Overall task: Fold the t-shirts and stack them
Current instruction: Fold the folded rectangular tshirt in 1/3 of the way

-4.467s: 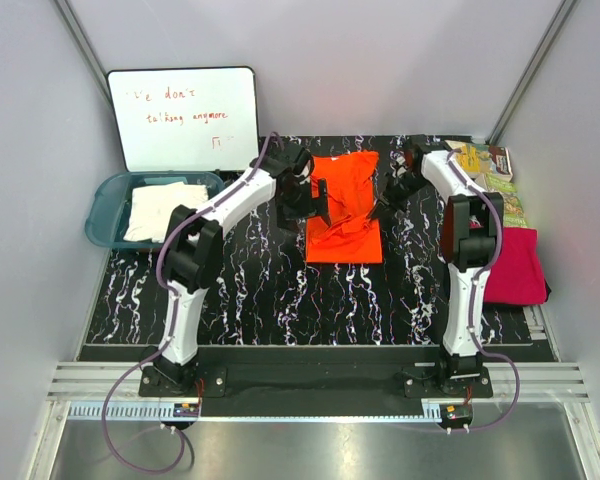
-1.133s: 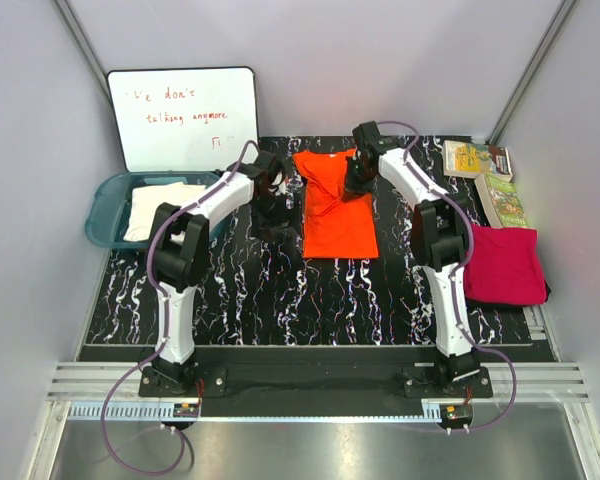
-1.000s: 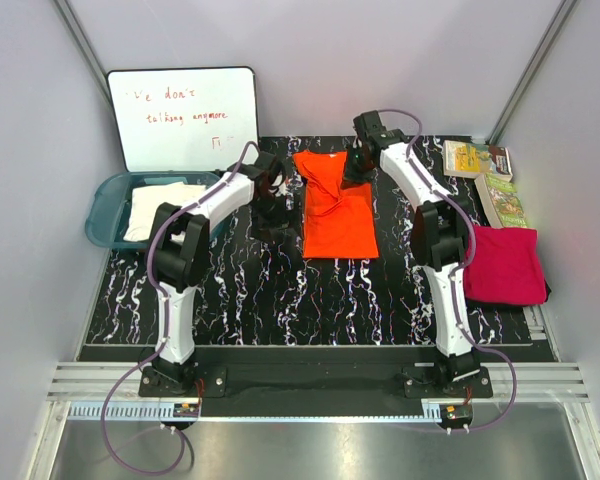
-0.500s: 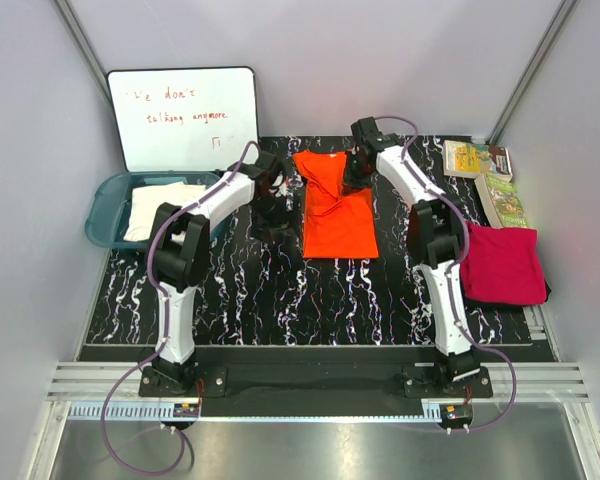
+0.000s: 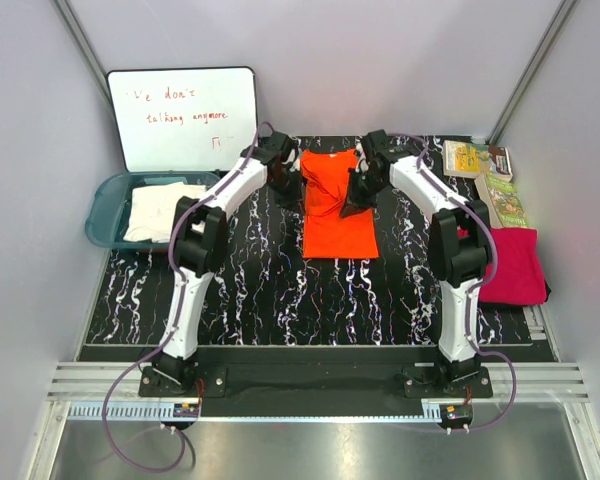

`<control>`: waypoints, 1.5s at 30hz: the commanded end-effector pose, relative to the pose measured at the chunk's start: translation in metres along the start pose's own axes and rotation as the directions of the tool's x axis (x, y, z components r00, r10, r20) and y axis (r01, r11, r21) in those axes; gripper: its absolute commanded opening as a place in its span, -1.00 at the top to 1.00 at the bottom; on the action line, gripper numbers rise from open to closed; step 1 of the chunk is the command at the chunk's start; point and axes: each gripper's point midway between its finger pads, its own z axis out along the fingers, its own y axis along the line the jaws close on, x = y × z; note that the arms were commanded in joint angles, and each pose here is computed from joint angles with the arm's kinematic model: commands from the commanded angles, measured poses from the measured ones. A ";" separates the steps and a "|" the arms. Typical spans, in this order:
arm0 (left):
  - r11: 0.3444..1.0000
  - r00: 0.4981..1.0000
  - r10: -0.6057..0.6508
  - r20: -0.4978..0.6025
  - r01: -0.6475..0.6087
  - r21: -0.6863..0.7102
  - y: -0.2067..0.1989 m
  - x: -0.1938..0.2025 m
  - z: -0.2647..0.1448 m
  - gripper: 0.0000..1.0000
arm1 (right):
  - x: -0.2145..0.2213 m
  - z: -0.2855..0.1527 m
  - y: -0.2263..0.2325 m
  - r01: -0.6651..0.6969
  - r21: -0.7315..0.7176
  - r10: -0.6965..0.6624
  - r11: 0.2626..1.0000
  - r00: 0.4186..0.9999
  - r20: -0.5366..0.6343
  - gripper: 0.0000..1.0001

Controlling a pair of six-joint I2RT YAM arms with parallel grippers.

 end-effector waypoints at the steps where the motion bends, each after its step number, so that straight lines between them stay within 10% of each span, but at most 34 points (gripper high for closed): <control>1: 0.996 0.998 -0.054 -0.023 0.056 0.073 -0.017 -0.001 0.016 1.00 | 0.035 0.017 0.011 0.008 -0.066 -0.017 0.998 0.991 -0.133 1.00; 16: 0.980 0.990 -0.132 0.043 0.124 0.153 -0.048 -0.028 0.033 1.00 | 0.058 0.062 0.016 -0.010 -0.072 -0.008 0.997 0.969 -0.246 1.00; 45: 0.964 0.933 -0.266 0.244 0.262 0.049 0.024 -0.086 0.042 1.00 | 0.094 0.055 -0.028 0.073 0.082 -0.043 0.994 0.945 -0.323 1.00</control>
